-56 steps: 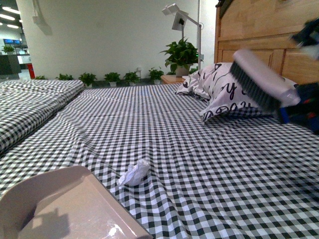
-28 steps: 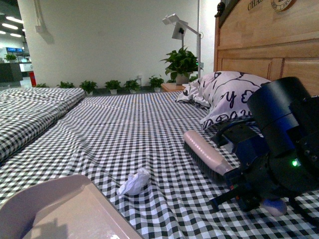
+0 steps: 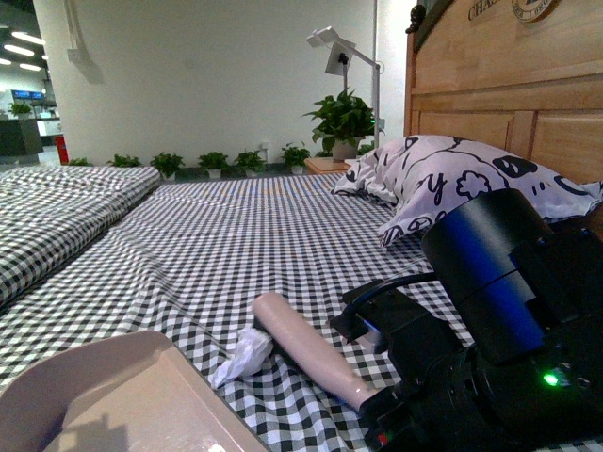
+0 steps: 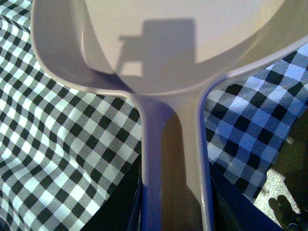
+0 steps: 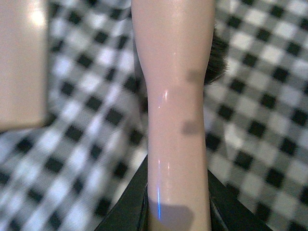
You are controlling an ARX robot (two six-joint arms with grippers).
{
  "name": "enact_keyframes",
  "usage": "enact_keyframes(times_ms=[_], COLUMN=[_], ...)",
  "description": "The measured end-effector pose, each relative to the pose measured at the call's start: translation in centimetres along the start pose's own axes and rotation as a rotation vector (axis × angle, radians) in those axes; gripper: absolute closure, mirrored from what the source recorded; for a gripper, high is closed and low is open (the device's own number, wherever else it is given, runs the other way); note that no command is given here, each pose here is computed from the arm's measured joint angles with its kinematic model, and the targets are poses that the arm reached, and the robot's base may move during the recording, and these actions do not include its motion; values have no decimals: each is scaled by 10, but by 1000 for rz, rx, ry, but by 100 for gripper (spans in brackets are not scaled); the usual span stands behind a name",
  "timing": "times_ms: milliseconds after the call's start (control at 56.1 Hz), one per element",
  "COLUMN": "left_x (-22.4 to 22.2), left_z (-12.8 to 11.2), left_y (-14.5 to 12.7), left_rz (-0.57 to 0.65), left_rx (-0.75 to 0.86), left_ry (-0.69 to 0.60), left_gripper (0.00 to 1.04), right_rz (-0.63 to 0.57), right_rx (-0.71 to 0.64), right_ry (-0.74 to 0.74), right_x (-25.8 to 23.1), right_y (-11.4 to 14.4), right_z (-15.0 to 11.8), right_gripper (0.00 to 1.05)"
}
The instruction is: Clean up trash
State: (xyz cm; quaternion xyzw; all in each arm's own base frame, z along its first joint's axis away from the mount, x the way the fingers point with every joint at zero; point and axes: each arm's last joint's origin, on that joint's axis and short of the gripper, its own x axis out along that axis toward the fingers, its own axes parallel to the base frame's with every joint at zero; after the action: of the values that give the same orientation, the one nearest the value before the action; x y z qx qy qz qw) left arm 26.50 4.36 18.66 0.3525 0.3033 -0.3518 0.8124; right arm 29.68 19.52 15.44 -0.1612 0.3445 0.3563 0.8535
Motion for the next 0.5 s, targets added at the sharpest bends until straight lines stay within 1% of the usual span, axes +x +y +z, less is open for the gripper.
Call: enact_keyframes(times_ms=[18,53,71,125,214,338,499], left_x=[0,0,0,0,0,0,0], left_z=[0,0,0,0,0,0,0], left_y=[0,0,0,0,0,0,0], left_rz=[0,0,0,0,0,0,0], left_rx=[0,0,0,0,0,0,1], left_ry=[0,0,0,0,0,0,0], left_gripper=[77,77,77,77,77,77,77], right_rz=[52,87,143,218,280,235,122], right_rx=[-8,-17,-27,-39,-65,-80,-48], right_ry=[-2,-1,-6,-9,-17,-32,-49], right_x=[-5,-11,-17,-30,-52,-68,-77], right_y=[3,6,9,13,16,7,-15], right_z=[0,-1,0,1,3,4,-2], right_gripper=[86,86,86,86,86,86,86])
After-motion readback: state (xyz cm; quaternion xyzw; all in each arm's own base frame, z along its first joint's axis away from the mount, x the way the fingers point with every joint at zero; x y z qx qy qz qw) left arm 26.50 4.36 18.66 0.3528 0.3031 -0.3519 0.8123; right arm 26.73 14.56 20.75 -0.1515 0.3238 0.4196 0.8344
